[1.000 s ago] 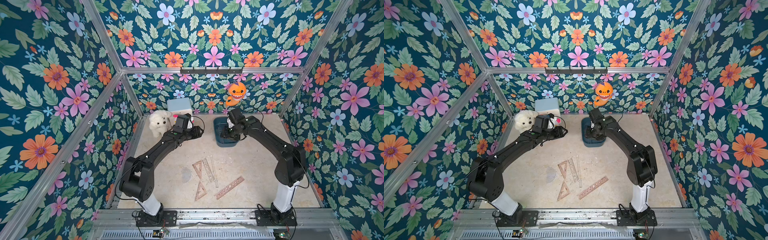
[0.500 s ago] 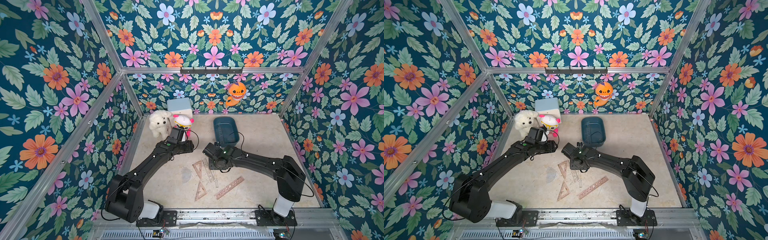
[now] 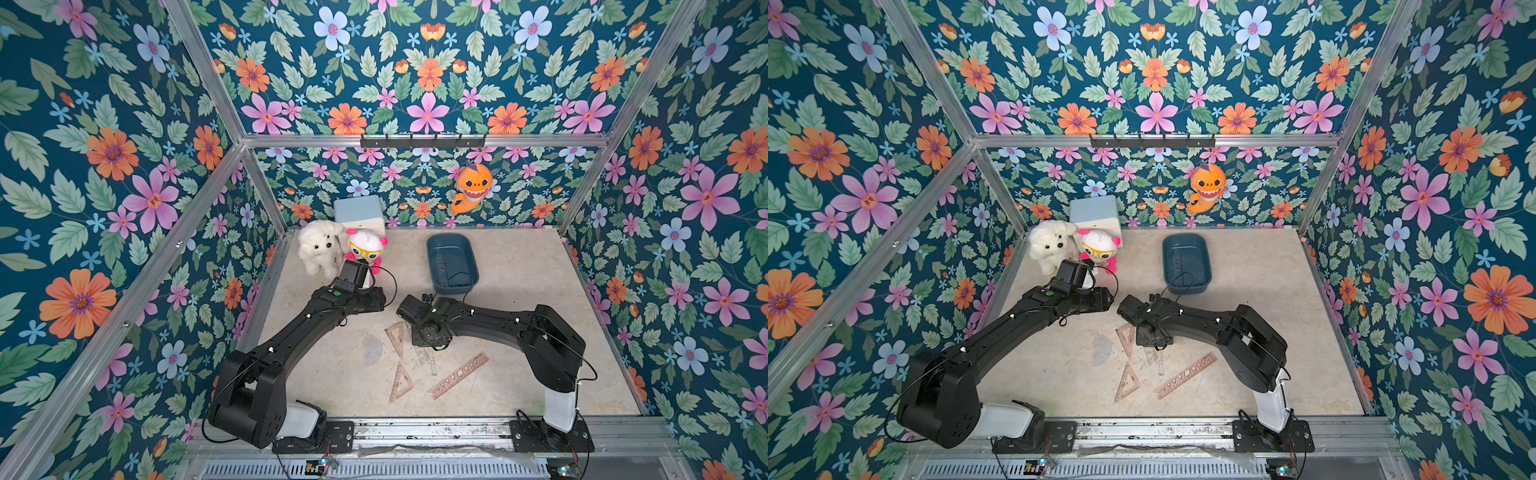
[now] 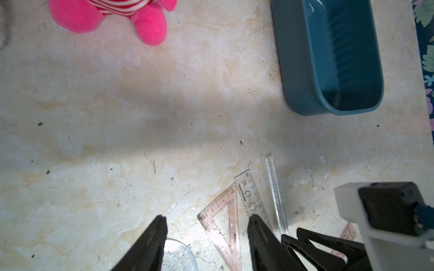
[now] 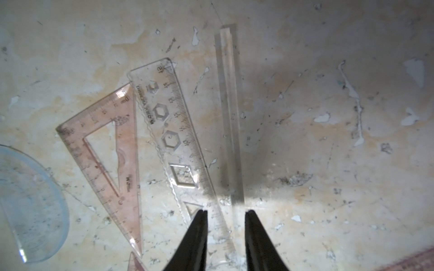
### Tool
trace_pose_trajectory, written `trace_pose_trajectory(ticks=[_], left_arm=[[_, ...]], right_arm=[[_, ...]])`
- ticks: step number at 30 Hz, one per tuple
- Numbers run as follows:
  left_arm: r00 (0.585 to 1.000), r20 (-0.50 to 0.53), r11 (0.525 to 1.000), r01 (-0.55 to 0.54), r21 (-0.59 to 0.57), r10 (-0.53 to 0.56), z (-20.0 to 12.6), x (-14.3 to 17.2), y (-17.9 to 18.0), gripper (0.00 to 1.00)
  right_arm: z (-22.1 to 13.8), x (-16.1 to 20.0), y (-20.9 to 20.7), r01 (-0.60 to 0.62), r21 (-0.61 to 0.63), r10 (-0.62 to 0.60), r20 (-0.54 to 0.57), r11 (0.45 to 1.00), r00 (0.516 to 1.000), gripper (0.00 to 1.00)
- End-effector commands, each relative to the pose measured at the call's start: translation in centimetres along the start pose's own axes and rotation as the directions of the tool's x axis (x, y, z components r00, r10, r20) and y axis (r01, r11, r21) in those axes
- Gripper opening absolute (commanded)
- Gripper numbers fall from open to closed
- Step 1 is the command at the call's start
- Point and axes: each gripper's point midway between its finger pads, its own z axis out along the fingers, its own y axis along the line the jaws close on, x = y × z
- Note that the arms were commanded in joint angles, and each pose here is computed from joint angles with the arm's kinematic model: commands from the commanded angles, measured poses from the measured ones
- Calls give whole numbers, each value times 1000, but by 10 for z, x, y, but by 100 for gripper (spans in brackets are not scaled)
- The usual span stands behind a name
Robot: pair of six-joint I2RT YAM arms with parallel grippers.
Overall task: Put the scattered rulers into the storage box
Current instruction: Pick up the ruler from the center of the board.
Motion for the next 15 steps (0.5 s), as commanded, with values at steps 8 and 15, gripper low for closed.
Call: trace_pose_trajectory(ticks=[8,15], left_arm=[[1000,-20,1000,-11,8,11,6,1,1,60],[1000,-21,1000,-10,10,10,6,1,2,60]], right_arm=[[10,0,-2,1,-42,-2,-23,999,1000,30],[16,2,1,10,-39,-12,-47,999,999,29]])
